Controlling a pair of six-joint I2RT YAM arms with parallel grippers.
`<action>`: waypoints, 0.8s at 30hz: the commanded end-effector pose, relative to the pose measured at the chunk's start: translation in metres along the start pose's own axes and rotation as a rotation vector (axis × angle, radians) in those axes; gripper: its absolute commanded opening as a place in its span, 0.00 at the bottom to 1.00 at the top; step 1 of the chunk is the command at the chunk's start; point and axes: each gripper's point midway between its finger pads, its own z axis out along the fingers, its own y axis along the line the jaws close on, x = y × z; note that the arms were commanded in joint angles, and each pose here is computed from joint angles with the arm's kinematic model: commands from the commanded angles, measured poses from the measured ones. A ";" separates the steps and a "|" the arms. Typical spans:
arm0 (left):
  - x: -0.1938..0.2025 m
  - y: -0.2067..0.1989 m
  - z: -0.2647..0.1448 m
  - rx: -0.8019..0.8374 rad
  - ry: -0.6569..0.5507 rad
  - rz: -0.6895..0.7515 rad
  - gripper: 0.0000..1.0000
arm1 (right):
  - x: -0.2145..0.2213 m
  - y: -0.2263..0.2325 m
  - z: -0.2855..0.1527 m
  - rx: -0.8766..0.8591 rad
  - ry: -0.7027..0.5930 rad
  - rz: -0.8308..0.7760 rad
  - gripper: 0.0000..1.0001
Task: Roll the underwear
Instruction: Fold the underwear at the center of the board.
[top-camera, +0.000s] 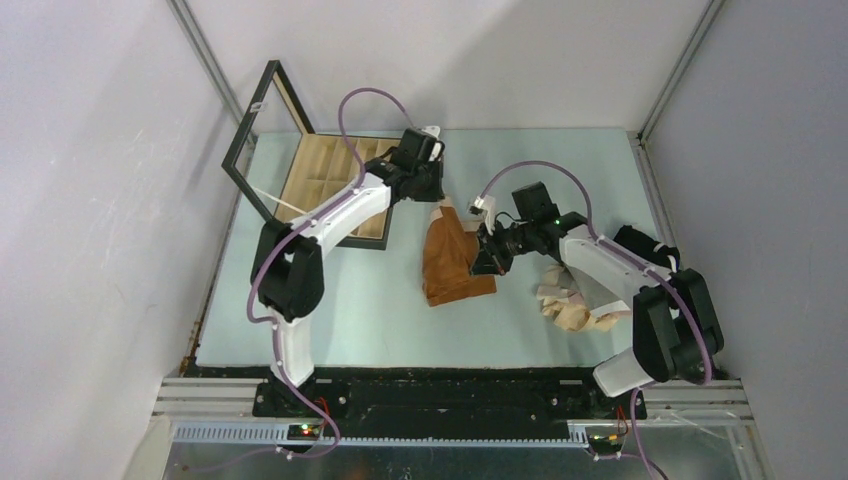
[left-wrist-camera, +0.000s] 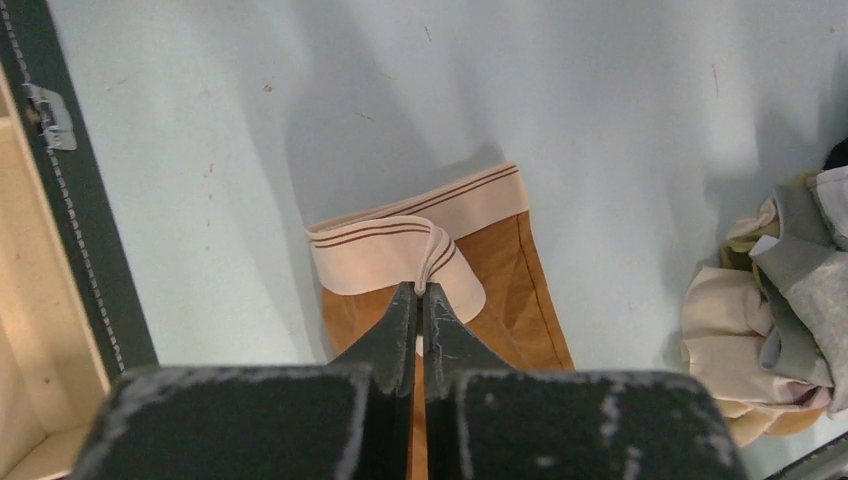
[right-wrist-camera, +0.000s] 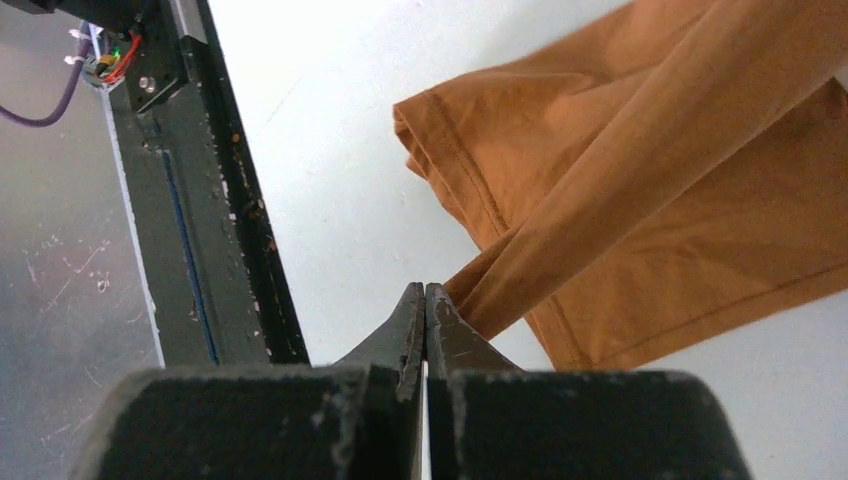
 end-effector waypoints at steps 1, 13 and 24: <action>-0.016 -0.008 0.014 0.000 -0.055 0.001 0.00 | 0.025 -0.011 0.002 0.001 0.049 0.079 0.00; -0.008 -0.013 0.044 -0.018 -0.048 0.038 0.00 | 0.058 -0.039 0.008 0.080 0.131 0.242 0.00; 0.002 -0.033 0.059 0.020 -0.030 0.056 0.00 | 0.068 -0.050 0.013 0.130 0.150 0.294 0.00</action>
